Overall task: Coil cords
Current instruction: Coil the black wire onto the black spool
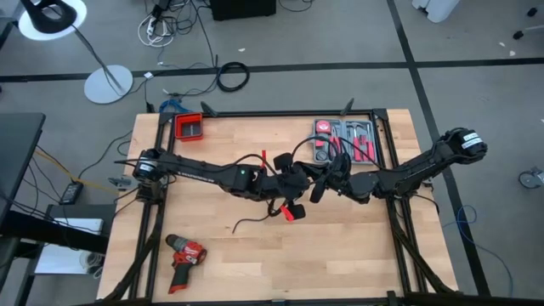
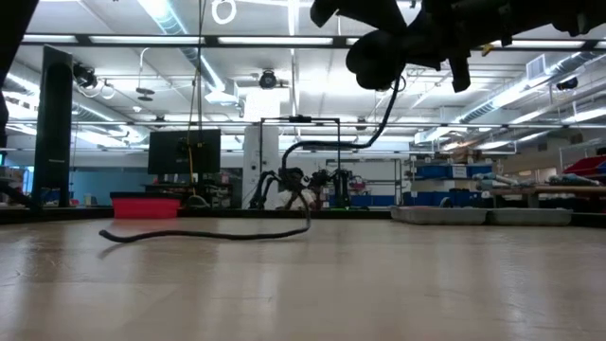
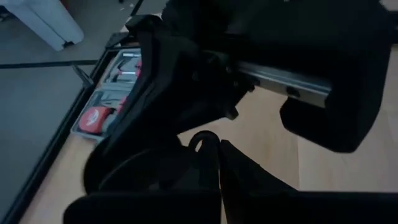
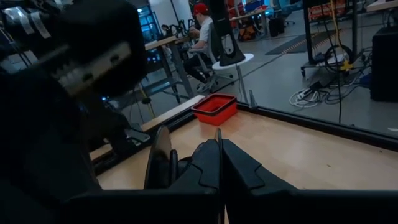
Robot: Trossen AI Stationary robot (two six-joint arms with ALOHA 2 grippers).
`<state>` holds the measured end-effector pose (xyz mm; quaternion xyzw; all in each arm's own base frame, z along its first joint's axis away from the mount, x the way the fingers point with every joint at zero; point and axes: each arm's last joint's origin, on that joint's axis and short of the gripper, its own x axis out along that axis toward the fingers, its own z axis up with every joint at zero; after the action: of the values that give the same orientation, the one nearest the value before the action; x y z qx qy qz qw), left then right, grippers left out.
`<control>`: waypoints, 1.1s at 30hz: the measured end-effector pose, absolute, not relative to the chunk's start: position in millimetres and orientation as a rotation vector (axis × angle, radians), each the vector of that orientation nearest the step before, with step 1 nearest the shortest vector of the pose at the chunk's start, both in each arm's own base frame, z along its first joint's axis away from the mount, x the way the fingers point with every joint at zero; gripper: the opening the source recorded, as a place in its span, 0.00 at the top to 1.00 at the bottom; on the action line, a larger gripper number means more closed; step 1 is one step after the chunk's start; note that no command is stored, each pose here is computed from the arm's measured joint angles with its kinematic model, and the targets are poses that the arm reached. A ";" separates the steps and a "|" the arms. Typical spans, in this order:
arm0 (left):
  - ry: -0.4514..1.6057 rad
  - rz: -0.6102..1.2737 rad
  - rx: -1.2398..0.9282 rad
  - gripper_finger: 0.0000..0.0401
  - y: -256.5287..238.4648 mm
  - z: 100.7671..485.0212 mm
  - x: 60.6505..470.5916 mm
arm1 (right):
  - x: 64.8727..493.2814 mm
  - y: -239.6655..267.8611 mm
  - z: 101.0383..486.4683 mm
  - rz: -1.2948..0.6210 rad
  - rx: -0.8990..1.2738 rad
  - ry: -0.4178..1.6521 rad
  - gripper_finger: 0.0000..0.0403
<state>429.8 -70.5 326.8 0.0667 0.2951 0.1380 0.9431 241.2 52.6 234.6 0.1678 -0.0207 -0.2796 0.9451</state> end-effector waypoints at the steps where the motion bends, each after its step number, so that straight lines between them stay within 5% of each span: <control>1: 0.611 0.280 0.147 1.00 -70.1 330.2 428.9 | 241.1 52.7 234.6 -0.569 0.341 -0.041 1.00; 13: 0.684 0.271 0.262 1.00 -65.5 373.4 412.7 | 241.4 53.7 230.2 -0.535 0.330 -0.002 1.00; 21: 0.882 0.288 0.249 1.00 -68.7 356.6 397.4 | 240.0 56.2 224.4 -0.529 0.311 0.054 1.00; 33: 0.893 0.327 0.277 1.00 -103.8 322.0 390.6 | 230.6 81.3 226.7 -0.519 0.251 0.040 1.00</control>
<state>390.6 -103.8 322.0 0.1329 0.4287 0.1569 0.8798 230.6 81.3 226.7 0.1236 0.0199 -0.2560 0.9585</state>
